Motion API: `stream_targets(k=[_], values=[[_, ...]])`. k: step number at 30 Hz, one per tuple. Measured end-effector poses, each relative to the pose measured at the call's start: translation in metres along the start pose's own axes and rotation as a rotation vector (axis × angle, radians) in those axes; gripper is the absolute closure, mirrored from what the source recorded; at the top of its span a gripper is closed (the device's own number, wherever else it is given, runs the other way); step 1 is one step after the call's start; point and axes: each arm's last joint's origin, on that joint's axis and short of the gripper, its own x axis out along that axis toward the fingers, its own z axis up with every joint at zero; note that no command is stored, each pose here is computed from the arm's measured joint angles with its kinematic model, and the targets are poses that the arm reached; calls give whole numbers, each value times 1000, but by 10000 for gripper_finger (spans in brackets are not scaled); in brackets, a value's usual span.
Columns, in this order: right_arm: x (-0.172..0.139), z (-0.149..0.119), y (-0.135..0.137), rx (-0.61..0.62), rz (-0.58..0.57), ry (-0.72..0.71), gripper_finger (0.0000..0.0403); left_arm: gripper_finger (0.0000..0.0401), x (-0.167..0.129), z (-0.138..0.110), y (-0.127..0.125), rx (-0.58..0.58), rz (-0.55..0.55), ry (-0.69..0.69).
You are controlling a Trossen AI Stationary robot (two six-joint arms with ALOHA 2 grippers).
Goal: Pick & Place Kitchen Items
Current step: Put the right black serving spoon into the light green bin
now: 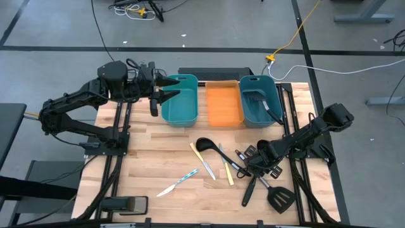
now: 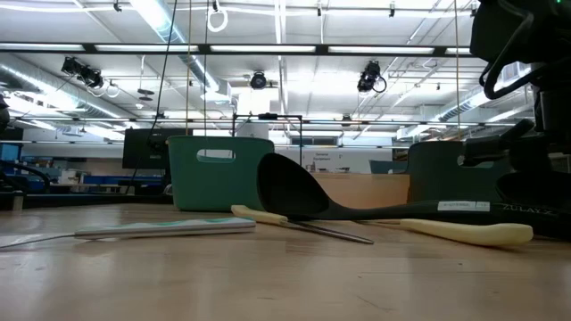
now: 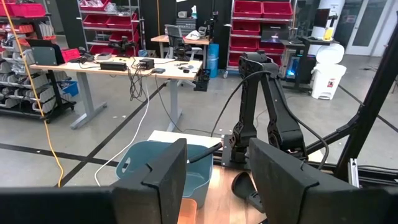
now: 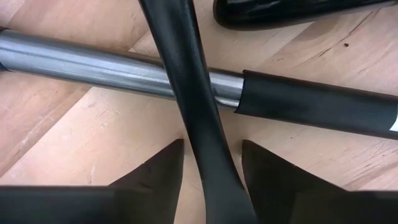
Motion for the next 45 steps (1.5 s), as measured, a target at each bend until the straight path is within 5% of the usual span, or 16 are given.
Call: stream_targets(k=[32, 45], values=[[0, 0, 1, -2, 25, -4, 320, 220, 0, 0, 0, 0, 0, 0], [0, 0, 1, -2, 39, -12, 324, 220, 0, 0, 0, 0, 0, 0]])
